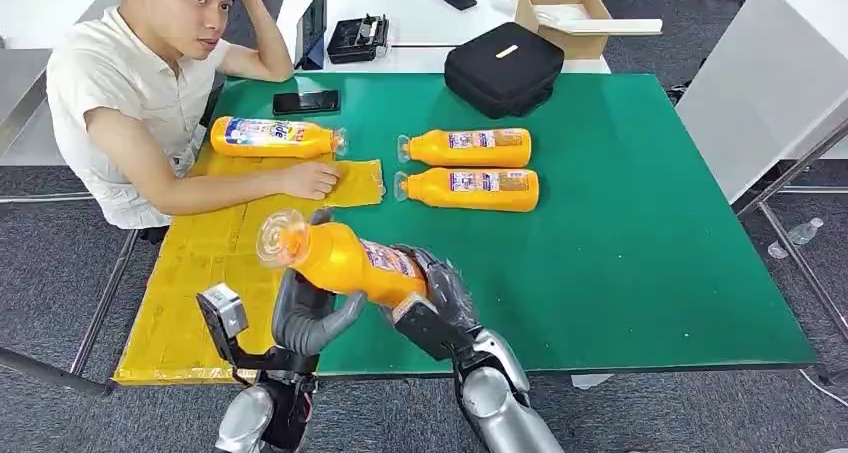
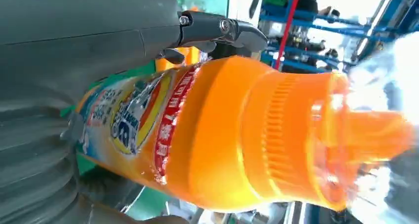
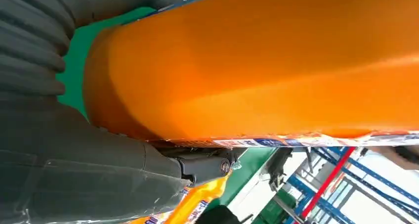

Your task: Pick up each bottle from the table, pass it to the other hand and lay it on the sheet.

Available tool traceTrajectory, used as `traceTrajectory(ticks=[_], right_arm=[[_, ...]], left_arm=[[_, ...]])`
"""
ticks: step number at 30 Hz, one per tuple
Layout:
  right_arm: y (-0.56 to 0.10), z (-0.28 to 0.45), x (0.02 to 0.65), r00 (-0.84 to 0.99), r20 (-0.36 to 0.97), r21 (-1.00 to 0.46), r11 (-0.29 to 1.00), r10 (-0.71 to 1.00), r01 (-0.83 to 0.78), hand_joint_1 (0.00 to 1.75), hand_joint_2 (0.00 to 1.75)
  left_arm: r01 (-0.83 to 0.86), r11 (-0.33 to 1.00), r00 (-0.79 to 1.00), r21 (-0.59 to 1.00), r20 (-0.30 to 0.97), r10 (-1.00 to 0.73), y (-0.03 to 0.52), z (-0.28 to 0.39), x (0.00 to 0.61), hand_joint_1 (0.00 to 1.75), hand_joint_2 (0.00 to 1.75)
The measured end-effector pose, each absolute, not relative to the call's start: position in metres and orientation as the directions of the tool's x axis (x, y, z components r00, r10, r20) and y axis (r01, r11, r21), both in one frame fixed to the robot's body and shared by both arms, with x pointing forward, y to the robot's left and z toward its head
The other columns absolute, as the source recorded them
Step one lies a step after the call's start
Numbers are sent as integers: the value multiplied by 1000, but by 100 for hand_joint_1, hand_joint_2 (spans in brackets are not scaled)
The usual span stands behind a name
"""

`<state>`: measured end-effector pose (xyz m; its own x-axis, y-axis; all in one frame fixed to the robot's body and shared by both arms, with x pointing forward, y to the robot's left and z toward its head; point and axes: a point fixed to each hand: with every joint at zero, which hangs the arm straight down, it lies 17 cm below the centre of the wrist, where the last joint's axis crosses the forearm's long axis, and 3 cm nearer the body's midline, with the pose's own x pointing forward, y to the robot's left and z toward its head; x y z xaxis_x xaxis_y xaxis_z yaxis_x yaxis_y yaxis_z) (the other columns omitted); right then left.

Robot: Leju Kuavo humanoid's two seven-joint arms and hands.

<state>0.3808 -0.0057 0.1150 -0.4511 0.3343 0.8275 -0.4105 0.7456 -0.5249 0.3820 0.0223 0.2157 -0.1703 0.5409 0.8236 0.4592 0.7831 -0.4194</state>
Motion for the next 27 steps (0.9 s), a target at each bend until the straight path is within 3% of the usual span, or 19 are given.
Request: traceTrajectory(ticks=[27], right_arm=[[12,91,375,-475,754,-643,656,453,-395,175,175]], left_arm=[[436,764,-98,-476,819,566,21,203,388,0,175]])
